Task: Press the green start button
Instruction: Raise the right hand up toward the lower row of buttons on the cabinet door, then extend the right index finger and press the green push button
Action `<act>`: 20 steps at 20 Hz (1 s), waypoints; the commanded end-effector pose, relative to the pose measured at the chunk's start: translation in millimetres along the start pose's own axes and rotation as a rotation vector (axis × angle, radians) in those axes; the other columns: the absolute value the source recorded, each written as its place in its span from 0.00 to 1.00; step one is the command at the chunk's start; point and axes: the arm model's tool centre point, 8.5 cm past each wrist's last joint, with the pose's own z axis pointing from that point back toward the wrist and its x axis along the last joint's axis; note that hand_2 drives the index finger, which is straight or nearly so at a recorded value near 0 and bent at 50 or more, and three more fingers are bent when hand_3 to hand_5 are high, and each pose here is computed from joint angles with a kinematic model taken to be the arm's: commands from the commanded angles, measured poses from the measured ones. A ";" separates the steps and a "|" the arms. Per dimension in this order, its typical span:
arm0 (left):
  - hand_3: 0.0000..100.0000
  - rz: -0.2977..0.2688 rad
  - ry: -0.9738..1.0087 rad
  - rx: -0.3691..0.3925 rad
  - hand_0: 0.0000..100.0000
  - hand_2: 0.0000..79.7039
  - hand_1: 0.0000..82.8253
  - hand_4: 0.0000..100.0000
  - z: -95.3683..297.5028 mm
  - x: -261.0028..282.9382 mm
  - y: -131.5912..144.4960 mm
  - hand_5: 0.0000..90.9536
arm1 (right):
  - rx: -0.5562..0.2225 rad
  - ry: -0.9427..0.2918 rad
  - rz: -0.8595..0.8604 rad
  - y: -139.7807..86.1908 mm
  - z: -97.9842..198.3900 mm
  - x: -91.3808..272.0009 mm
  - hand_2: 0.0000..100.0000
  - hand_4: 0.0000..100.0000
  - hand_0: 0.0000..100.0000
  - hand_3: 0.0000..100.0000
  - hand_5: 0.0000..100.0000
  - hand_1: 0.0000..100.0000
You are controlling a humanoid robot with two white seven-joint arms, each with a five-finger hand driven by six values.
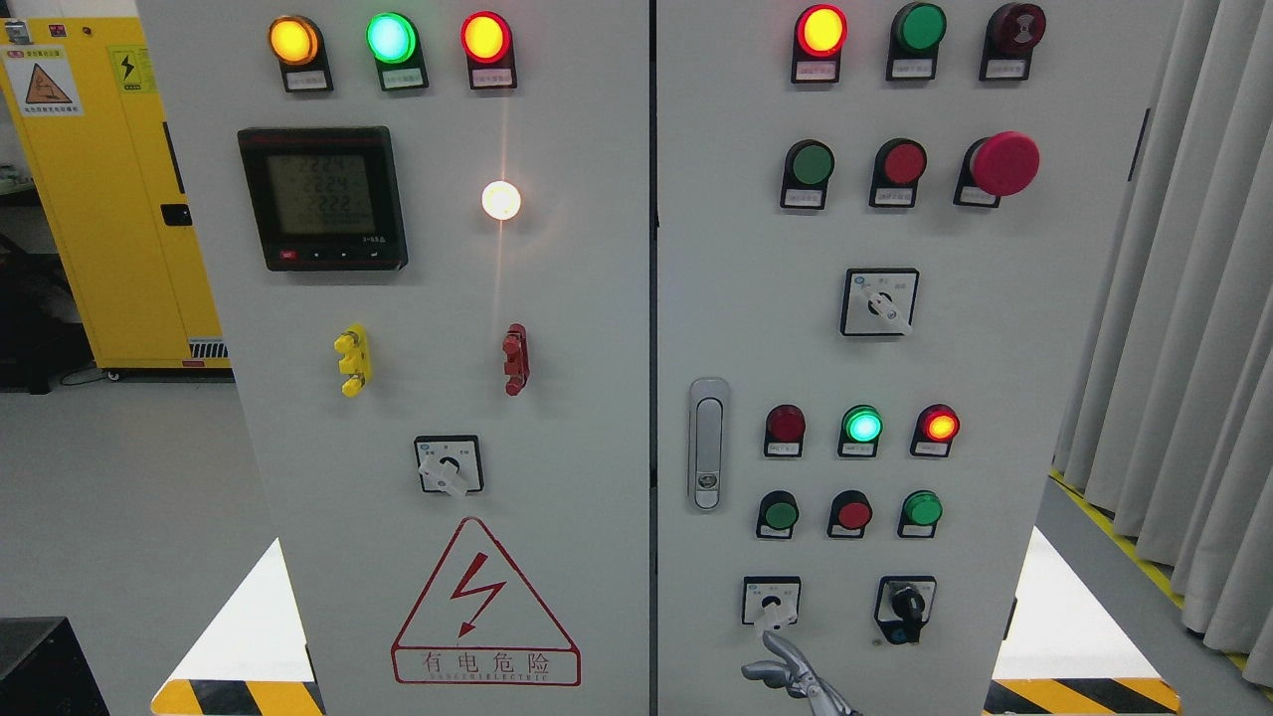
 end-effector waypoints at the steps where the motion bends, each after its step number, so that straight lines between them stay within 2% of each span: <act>1: 0.00 0.000 -0.001 0.000 0.12 0.00 0.67 0.00 0.0 0.1 0.0 0.00 | -0.015 0.001 0.469 -34.8 -22.4 -10.0 0.00 0.95 0.41 0.91 0.99 0.84; 8: 0.00 0.000 -0.001 0.000 0.12 0.00 0.67 0.00 0.0 0.1 0.0 0.00 | -0.022 -0.009 0.533 -41.3 -40.3 -9.7 0.02 0.97 0.45 0.94 1.00 0.87; 20: 0.00 0.000 -0.001 0.000 0.12 0.00 0.67 0.00 0.0 0.1 0.0 0.00 | 0.017 0.008 0.534 -34.2 -68.8 -31.6 0.02 0.97 0.50 0.95 1.00 0.87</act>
